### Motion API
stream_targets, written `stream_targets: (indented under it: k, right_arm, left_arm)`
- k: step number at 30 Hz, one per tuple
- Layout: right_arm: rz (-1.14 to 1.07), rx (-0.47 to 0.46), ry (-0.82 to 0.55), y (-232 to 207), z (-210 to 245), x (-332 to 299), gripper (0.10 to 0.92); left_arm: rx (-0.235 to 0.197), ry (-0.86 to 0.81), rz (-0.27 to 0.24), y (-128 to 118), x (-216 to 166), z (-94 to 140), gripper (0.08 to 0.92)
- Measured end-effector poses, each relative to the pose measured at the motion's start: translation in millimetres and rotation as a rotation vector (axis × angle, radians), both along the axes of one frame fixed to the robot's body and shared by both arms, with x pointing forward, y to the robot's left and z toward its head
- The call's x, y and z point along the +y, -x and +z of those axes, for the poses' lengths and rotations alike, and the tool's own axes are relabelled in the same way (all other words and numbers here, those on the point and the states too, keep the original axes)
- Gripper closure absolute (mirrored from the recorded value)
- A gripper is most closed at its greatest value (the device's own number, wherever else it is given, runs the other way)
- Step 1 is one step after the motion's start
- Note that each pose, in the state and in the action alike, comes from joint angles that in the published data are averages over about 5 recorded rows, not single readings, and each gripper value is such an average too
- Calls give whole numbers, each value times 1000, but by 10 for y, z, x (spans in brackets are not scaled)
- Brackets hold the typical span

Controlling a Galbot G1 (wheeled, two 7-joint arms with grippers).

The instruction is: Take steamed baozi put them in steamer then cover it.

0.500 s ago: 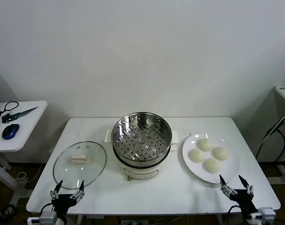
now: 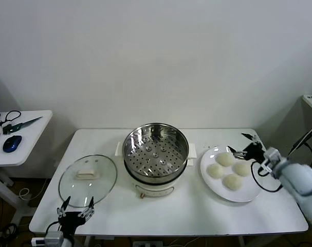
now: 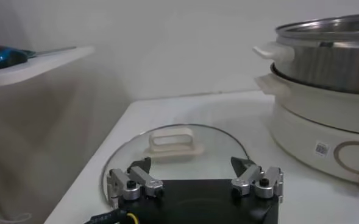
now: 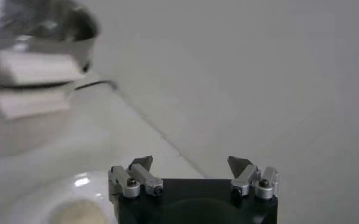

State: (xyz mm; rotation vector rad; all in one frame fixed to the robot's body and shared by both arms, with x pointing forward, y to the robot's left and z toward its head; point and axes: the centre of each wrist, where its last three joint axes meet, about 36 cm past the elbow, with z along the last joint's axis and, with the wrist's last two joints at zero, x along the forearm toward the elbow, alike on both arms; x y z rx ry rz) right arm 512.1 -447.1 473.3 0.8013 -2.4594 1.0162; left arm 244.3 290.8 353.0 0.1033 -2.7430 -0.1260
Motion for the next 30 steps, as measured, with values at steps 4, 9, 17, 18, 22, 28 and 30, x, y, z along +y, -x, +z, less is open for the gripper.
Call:
stream_targets:
  k: [4,9,17,18,22,28,30]
  right_arm:
    - [192,121,169,-370,207,-175,200]
    - [338,269,337,-771,517,-304,200]
    - [410,444,477,-1275,744,-154,200]
    - [412,461,487,-1330,735,-117,200]
    - [416,519,518,-1521,645,32,200]
    - [416,581,548,-1742,431,219,200]
    - [413,597,557,-1800,352,269,200]
  left_arm:
    - [-3,3,-7,-9,-18,-2,177]
    - [-6,6,-6,-19,-25,-4,177]
    - [-8,10,-3,-25,-43,-7,177]
    - [-8,10,-3,-24,-46,-7,177]
    - [-4,8,-2,-12,-54,-9,177]
    - [2,6,-2,1,-62,-35,177]
    - [4,7,-1,3,-67,-43,177]
